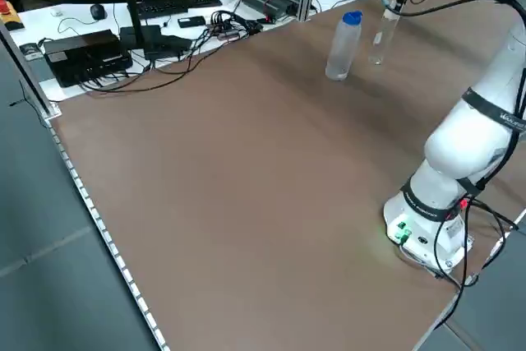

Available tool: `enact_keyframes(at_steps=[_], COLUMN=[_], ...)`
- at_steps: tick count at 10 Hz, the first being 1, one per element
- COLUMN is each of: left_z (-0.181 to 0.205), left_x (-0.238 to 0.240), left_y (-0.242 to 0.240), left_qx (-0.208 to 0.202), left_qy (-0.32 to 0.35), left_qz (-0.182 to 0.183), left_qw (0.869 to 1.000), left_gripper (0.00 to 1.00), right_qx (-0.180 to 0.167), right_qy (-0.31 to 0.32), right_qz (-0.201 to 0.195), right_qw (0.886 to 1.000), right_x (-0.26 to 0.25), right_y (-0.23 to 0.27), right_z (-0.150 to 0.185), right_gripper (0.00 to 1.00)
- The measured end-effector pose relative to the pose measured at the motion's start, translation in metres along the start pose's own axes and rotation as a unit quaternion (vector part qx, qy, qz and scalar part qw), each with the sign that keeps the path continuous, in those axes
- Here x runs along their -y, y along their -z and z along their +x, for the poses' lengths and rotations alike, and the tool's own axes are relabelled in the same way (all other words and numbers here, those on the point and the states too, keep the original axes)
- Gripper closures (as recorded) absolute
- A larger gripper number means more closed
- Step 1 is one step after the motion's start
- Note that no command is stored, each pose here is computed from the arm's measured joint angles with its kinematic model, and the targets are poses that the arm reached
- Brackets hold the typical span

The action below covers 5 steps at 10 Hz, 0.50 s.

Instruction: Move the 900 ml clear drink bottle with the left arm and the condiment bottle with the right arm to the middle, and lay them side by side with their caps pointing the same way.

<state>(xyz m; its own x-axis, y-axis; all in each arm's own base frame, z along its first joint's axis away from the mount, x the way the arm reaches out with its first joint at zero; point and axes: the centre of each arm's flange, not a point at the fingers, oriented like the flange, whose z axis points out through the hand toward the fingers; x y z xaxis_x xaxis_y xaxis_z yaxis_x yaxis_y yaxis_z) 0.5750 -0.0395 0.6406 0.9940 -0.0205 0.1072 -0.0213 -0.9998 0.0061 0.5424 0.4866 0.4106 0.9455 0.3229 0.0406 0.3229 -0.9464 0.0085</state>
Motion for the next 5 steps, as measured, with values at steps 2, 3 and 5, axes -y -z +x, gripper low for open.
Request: enact_keyframes(at_steps=[2, 3, 5], left_z=[0.000, 0.000, 0.002], left_x=[-0.001, -0.002, -0.009], left_y=[-0.001, -0.002, -0.007], left_qx=[0.003, 0.005, 0.009], left_qy=[-0.001, -0.002, -0.007], left_qz=[0.000, 0.000, 0.000], left_qw=[1.000, 1.000, 1.000], left_gripper=[0.00, 0.00, 0.00], right_qx=[-0.014, -0.015, -0.013], right_qy=[-0.010, -0.024, -0.070], right_qz=[0.003, 0.001, -0.005], right_qw=[1.000, 1.000, 0.997], right_x=[-0.013, -0.033, -0.101], right_y=[0.034, 0.057, 0.106], right_z=[0.002, 0.003, 0.004], right_gripper=[0.01, 0.01, 0.01])
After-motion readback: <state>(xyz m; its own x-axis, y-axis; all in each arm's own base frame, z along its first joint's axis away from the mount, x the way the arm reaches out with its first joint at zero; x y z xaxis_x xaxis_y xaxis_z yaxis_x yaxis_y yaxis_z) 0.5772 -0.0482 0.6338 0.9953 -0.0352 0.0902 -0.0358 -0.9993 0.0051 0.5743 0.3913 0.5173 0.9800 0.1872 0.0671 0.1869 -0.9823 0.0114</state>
